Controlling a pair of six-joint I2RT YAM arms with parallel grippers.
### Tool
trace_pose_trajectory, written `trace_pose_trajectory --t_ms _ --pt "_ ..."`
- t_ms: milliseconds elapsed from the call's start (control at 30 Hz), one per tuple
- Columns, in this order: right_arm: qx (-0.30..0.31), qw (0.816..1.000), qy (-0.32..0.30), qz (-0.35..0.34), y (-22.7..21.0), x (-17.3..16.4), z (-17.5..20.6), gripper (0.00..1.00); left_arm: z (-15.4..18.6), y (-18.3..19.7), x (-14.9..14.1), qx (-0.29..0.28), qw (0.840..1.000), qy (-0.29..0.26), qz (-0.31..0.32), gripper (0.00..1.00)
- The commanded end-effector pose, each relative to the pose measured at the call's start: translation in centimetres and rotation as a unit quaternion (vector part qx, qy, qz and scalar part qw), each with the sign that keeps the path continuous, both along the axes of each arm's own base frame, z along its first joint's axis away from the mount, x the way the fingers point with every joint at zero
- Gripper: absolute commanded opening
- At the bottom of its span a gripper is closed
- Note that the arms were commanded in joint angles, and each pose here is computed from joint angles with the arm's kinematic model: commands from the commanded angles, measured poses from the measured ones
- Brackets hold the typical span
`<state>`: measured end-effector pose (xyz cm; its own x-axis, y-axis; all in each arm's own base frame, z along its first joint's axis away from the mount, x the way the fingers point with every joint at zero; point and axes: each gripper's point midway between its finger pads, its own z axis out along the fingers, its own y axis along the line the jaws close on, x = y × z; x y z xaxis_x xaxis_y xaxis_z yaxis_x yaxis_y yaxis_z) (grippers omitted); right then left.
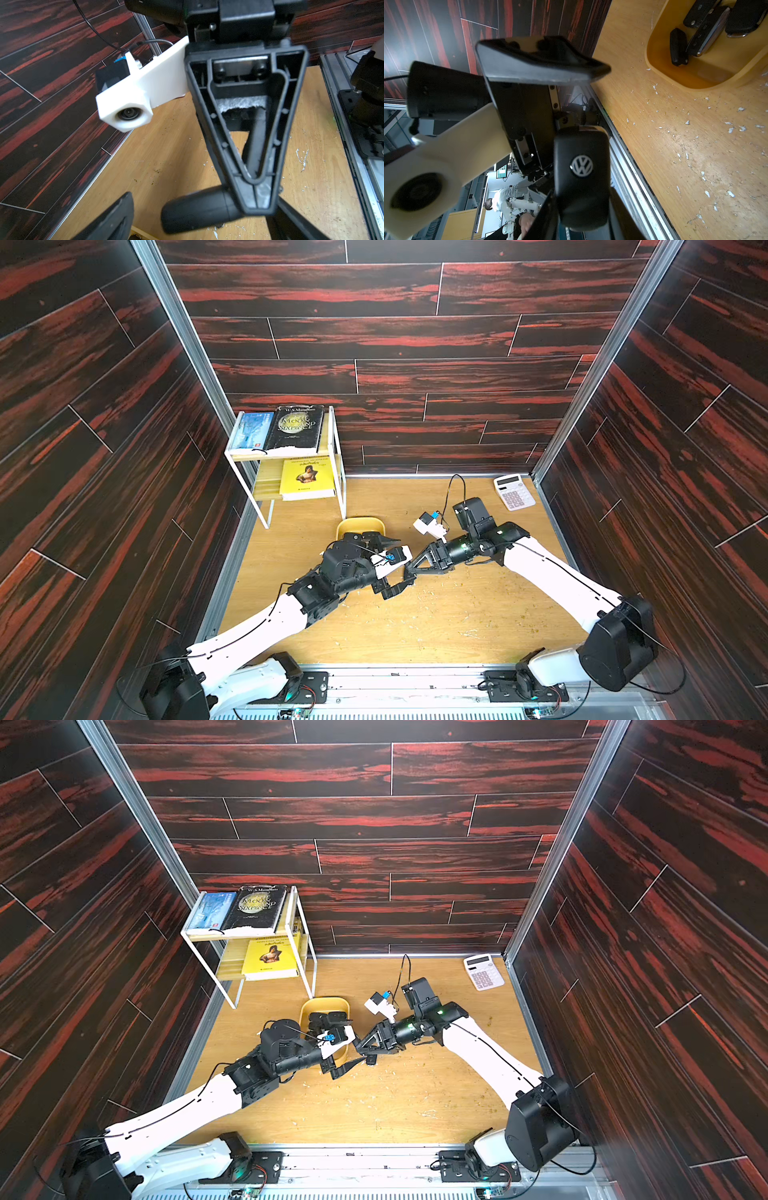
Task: Place the car key into the storage box
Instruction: Pick up the car key from the center of the board.
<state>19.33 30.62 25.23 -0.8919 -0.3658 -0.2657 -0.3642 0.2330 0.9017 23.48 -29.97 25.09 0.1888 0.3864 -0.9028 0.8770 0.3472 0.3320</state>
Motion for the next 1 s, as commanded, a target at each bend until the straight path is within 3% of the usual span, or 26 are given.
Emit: trace_pose_trajectory --t_ms 0,300,967 --pt "0.002 1.000 0.011 0.008 0.3 -0.2 -0.6 0.29 1.5 -0.9 -0.4 -0.014 1.000 -0.008 -0.018 0.99" --pt "-0.001 1.000 0.011 0.006 0.3 -0.1 -0.8 0.30 2.4 -1.0 -0.8 -0.018 1.000 -0.006 -0.023 0.81" --pt "-0.004 1.000 0.001 0.005 0.5 0.4 0.1 0.31 1.3 0.6 -1.5 -0.007 1.000 -0.002 -0.004 0.76"
